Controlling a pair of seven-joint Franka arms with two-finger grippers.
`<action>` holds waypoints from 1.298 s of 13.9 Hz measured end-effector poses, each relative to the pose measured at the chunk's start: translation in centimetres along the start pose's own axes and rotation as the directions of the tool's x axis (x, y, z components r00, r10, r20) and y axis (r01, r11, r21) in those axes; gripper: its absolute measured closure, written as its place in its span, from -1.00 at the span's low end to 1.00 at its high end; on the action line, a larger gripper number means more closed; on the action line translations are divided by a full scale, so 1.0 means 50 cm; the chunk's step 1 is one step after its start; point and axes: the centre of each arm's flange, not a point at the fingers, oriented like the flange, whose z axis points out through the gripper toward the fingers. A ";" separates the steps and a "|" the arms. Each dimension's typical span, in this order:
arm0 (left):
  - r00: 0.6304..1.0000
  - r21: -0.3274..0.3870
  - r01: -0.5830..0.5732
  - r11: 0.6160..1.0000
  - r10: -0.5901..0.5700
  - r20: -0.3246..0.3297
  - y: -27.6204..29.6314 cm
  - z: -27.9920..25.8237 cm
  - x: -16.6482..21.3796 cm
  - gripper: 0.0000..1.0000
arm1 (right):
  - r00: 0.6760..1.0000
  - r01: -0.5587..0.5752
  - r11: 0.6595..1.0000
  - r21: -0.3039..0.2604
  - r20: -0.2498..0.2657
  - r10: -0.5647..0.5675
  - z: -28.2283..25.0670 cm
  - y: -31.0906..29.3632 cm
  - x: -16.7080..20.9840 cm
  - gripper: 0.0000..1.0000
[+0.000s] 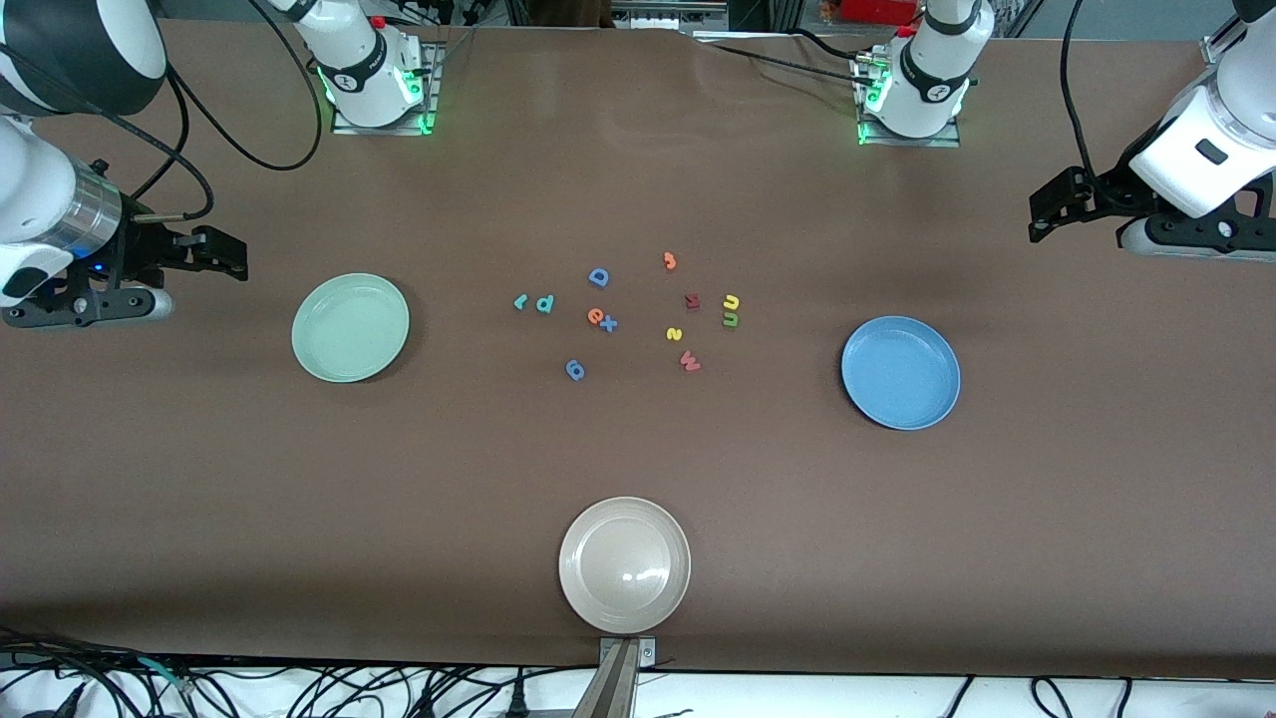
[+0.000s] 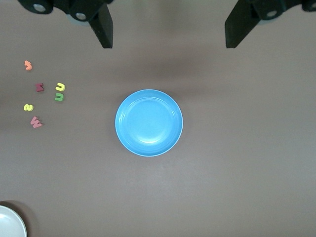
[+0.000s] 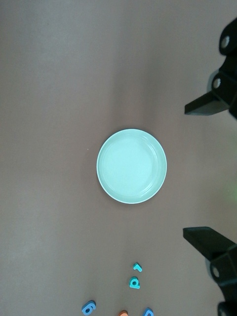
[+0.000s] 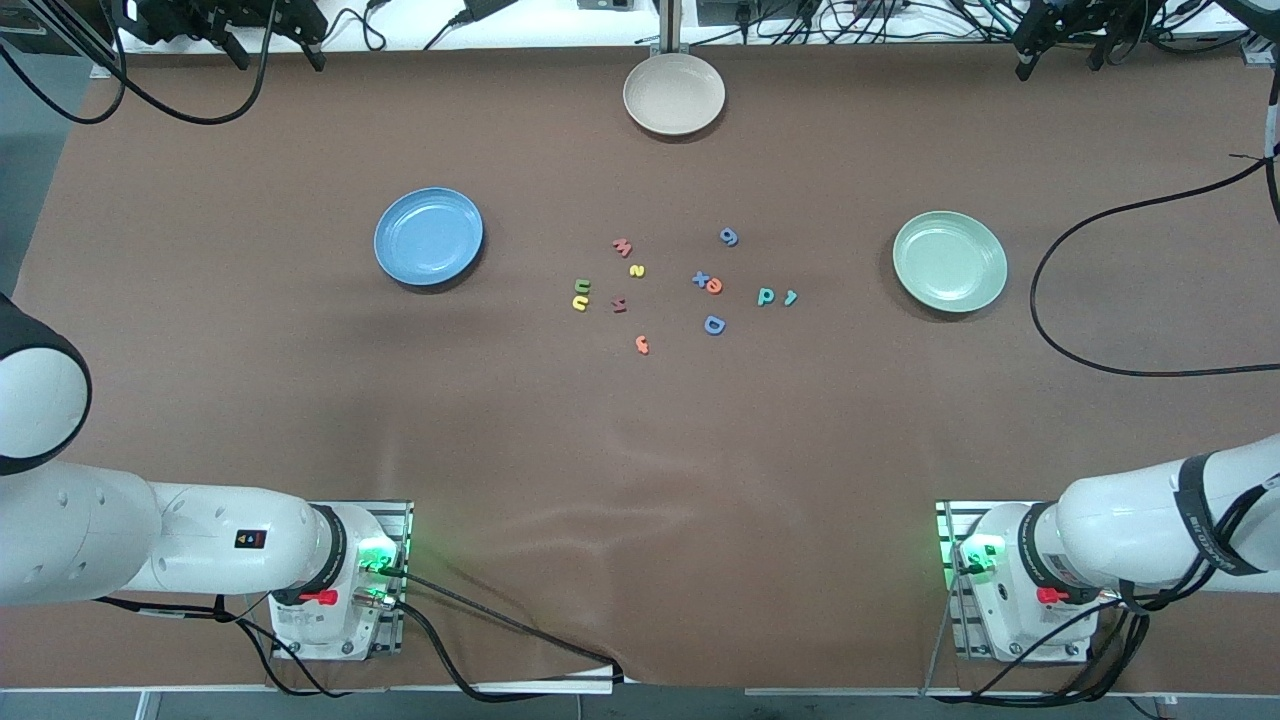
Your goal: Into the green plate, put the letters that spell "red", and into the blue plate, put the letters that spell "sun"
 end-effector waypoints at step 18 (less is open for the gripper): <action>1.000 0.001 0.000 1.000 0.000 0.019 0.000 0.003 -0.004 -1.00 | 1.000 -0.002 1.000 0.000 0.000 0.002 0.000 0.002 0.000 -1.00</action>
